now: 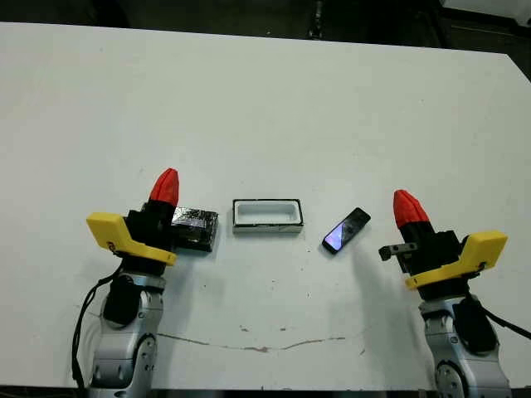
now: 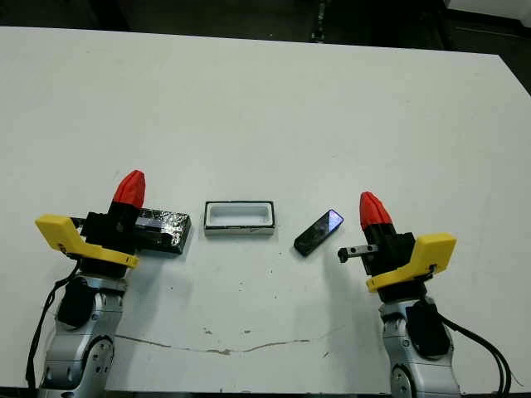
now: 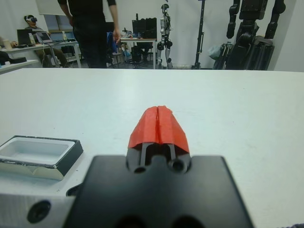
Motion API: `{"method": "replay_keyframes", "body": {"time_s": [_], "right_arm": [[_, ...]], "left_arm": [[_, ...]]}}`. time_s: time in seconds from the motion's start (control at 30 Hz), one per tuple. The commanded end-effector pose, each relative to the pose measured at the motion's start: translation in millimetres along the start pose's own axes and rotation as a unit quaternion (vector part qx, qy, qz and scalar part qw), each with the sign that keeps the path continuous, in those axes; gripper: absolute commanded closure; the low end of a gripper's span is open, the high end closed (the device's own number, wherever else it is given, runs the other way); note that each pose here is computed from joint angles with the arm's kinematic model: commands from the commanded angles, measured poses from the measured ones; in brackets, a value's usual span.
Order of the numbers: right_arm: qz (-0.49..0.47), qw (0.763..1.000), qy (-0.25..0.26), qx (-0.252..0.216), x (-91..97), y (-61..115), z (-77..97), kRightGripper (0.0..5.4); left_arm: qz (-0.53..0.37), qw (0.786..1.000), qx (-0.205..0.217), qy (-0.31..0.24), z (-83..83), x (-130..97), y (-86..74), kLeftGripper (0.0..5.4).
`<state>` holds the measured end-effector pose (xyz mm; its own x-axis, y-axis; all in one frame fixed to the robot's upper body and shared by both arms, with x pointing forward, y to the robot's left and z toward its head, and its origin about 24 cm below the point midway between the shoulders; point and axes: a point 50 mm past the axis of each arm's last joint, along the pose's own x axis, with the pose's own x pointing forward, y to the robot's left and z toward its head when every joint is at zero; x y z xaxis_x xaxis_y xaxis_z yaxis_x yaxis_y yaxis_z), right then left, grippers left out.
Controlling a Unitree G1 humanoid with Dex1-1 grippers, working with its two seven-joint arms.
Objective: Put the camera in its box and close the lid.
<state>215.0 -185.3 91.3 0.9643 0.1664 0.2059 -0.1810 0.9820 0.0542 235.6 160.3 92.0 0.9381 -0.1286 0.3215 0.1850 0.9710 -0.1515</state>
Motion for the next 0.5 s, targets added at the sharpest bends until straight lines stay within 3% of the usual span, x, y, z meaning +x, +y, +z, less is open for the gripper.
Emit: {"method": "replay_keyframes", "body": {"time_s": [0.03, 0.4, 0.5], "right_arm": [[-0.006, 1.0, 0.014, -0.002, -3.5, -3.2, -2.7, 5.4], [-0.002, 1.0, 0.013, -0.011, -3.8, -4.2, -1.3, 5.4], [0.01, 1.0, 0.004, -0.005, -1.9, -8.5, 5.3, 5.4]], "left_arm": [[0.006, 1.0, 0.001, 0.01, -3.6, -3.4, 2.2, 5.38], [0.008, 1.0, -0.001, 0.008, -3.5, -4.4, 1.9, 5.38], [-0.001, 1.0, 0.004, 0.008, 0.0, -5.2, 0.8, 5.1]]}}
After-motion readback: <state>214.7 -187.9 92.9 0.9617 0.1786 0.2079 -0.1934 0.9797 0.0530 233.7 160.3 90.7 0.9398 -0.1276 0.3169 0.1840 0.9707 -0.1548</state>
